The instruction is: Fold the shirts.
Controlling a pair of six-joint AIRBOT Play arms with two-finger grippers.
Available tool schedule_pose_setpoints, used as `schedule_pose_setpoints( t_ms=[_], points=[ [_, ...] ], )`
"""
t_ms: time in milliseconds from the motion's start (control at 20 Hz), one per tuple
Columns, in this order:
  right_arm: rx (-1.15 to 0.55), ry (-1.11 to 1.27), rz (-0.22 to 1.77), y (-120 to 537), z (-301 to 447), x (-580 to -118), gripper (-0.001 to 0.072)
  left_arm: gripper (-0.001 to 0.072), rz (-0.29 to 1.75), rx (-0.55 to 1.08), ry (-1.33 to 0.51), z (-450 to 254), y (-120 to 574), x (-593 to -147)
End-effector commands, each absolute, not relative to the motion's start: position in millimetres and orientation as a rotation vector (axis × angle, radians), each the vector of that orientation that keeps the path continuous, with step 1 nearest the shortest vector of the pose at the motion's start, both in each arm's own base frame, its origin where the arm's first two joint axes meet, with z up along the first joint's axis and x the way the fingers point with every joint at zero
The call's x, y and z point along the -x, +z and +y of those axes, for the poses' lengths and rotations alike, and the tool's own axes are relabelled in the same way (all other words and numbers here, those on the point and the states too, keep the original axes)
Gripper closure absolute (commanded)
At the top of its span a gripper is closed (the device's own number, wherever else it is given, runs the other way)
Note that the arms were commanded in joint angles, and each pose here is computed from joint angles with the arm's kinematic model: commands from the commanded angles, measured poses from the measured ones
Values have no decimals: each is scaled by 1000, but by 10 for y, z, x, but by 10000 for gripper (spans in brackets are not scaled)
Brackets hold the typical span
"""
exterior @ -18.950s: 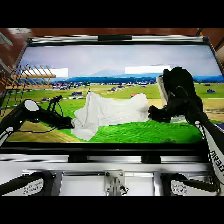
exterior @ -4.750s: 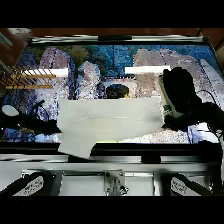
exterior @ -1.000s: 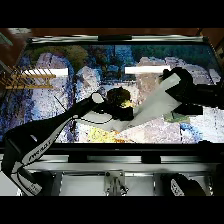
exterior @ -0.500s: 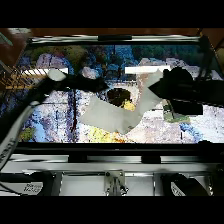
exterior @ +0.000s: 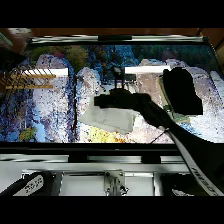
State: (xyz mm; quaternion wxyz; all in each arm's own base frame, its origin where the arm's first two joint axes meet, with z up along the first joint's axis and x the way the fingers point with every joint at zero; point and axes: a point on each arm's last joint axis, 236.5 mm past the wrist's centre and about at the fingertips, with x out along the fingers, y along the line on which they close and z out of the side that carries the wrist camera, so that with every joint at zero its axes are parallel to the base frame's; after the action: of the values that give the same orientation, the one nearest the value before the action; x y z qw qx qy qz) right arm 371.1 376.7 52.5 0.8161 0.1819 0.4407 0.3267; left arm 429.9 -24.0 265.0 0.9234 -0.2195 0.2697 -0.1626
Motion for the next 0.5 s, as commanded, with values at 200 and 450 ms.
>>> schedule_pose_setpoints(
  t_ms=[200, 450],
  points=[
    [-517, 595, 940, -27, 4139, -3836, 109, 681, 586, 437, -279, 34, 2665, -3973],
    [-219, 527, 1119, -58, 3134, -3766, 104, 681, 632, 462, -277, 31, 2442, -3964]
  ],
)
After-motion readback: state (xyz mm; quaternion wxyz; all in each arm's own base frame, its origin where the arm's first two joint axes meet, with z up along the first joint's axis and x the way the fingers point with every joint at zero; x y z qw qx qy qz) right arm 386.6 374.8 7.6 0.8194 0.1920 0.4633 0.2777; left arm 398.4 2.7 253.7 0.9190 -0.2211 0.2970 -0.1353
